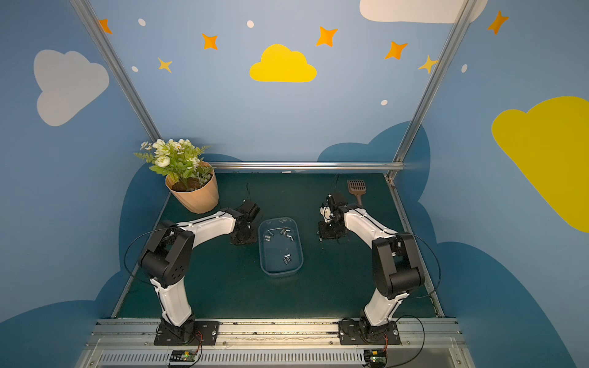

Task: Take out the socket from the storage box
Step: Place the socket head at the center of the board, then pick up the socket head from the storage box.

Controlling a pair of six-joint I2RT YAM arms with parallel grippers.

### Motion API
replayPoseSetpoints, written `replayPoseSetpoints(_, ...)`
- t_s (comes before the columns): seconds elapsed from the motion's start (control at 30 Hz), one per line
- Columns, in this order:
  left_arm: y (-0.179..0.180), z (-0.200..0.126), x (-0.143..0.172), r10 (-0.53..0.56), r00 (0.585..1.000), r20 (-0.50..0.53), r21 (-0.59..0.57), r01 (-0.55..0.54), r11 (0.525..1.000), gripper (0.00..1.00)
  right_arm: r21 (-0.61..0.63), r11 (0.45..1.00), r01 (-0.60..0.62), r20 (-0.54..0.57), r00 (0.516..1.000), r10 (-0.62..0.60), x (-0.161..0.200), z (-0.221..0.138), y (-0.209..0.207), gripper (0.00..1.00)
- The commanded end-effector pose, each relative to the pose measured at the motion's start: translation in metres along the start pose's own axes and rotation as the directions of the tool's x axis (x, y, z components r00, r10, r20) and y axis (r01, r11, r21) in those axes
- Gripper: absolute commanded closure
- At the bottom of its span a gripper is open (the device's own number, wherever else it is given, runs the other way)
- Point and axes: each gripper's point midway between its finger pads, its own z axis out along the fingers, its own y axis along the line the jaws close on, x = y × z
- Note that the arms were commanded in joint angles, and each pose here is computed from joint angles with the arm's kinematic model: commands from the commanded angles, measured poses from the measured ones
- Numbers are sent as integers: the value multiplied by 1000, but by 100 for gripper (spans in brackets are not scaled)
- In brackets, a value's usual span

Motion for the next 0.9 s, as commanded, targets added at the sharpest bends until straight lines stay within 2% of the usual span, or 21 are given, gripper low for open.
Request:
replayPoseSetpoints(0.0, 4, -14, -2, -3, 1000, 20, 1, 3, 1000, 77, 13, 1000, 0, -16, 1000, 0, 5, -2, -1, 71)
replayPoseSetpoints(0.3, 3, -38, -8, -14, 997, 72, 32, 12, 999, 76, 13, 1000, 4, -9, 1000, -4, 4, -7, 1, 71)
replayPoseSetpoints(0.5, 11, -65, -12, -23, 991, 135, 34, 19, 999, 75, 10, 999, 35, 12, 999, -35, 0, -19, 9, 71)
replayPoseSetpoints(0.7, 17, -93, -15, -47, 976, 213, 64, 34, 997, 67, -15, 993, 114, 59, 992, -113, -10, -33, 36, 71)
replayPoseSetpoints(0.87, 21, -100, -11, -90, 966, 240, 91, 70, 993, 62, -65, 970, 234, 108, 968, -226, -20, -44, 72, 71)
